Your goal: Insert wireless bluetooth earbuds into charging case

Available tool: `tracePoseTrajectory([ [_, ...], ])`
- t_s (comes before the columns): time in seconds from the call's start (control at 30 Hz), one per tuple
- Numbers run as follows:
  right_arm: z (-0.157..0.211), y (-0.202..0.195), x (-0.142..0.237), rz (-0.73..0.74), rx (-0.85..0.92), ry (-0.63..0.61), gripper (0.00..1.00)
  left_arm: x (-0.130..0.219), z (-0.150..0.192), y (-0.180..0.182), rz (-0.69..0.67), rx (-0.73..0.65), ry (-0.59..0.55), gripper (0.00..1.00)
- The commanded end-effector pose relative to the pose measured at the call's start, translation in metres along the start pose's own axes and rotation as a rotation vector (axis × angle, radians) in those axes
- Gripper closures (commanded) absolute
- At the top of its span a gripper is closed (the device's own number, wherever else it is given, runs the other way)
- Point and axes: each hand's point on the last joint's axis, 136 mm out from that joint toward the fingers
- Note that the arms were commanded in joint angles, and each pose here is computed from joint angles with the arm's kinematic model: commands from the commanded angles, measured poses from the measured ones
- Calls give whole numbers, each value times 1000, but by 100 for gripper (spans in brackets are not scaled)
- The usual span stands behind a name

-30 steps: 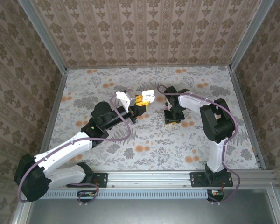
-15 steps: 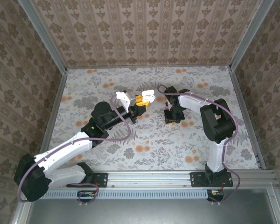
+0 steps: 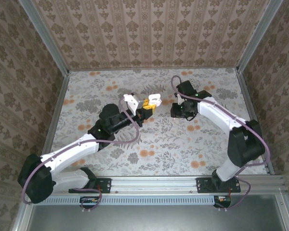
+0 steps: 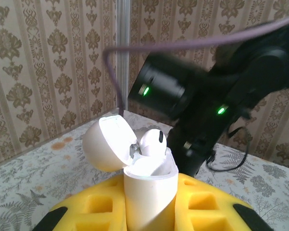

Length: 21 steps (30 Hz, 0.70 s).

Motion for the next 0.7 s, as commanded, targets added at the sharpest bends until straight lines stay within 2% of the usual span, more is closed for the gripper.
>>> tracePoseTrajectory([
  [0.0,-16,11,29,-44,-14,-120,73,-5,-20,-3,6,18,-61,80],
  [0.37,-51,29,126,-98,-6,-415,73,-20,-13,5,0,80,-57,80],
  [0.67,-66,53,184,-165,21,-563,73,-30,-11,-1,33,96,-54,80],
])
Point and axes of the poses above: each hand's point on the last joint's axis, 136 mm out from that joint toward the fingers, its own x axis back along the fingers, its own y axis along the line the jaws close on, z = x × y, and after that the axes turned 14 degrees about x, right-handed
